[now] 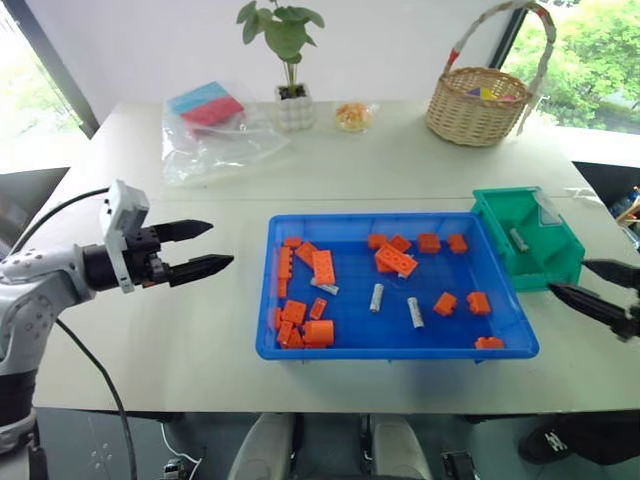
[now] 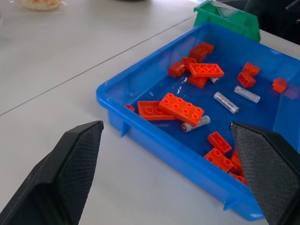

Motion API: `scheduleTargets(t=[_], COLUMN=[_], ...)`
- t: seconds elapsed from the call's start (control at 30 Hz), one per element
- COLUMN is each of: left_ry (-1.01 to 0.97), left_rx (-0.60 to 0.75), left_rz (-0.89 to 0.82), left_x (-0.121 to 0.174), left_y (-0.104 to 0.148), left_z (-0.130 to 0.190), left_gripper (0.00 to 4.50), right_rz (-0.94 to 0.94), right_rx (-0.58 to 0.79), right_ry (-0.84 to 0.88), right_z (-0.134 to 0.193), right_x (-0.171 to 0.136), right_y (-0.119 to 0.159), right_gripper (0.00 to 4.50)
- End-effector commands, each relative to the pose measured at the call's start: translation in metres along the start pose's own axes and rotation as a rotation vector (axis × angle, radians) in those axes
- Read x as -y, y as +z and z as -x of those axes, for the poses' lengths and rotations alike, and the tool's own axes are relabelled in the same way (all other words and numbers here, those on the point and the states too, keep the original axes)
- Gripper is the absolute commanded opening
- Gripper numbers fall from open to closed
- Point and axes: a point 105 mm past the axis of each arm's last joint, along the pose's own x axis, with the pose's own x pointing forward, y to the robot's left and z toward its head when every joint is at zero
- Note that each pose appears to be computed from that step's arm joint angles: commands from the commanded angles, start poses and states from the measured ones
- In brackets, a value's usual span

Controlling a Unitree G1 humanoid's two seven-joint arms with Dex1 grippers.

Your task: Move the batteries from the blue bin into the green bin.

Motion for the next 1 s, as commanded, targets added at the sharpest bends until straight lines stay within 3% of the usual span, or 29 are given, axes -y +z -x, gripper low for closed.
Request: scheduleTargets(t=[0.03,0.1,0.2,0.37,0.47,1.0], left_ry=[-0.017,-0.032,-0.059,-0.086,-0.090,-0.094], left_rx=[0.013,0.007,-0.005,-0.046,-0.067,-0.061], left_rz=[-0.052,-0.061,-0.076,-0.094,-0.104,-0.112], left_x=[0.006,0.008,0.013,0.018,0.017,0.019], left_y=[0.014,0.015,0.017,0.012,0.009,0.014], left_z=[0.003,0.001,-0.001,-0.001,-0.001,-0.001], left_gripper=[4.50,4.50,4.50,4.50,4.50,4.50], right_rz=[0.064,0.037,0.021,-0.089,-0.206,-0.262], right_rx=[0.060,0.069,0.053,0.026,-0.040,-0.278], right_ry=[0.126,0.178,0.228,0.159,0.254,0.293], right_z=[-0.022,-0.038,-0.067,-0.120,-0.148,-0.205], right_x=[-0.030,-0.042,-0.062,-0.080,-0.116,-0.165], right_y=[0.033,0.042,0.052,0.066,0.065,0.052], right_gripper=[3.62,3.62,4.46,4.46,4.46,4.46])
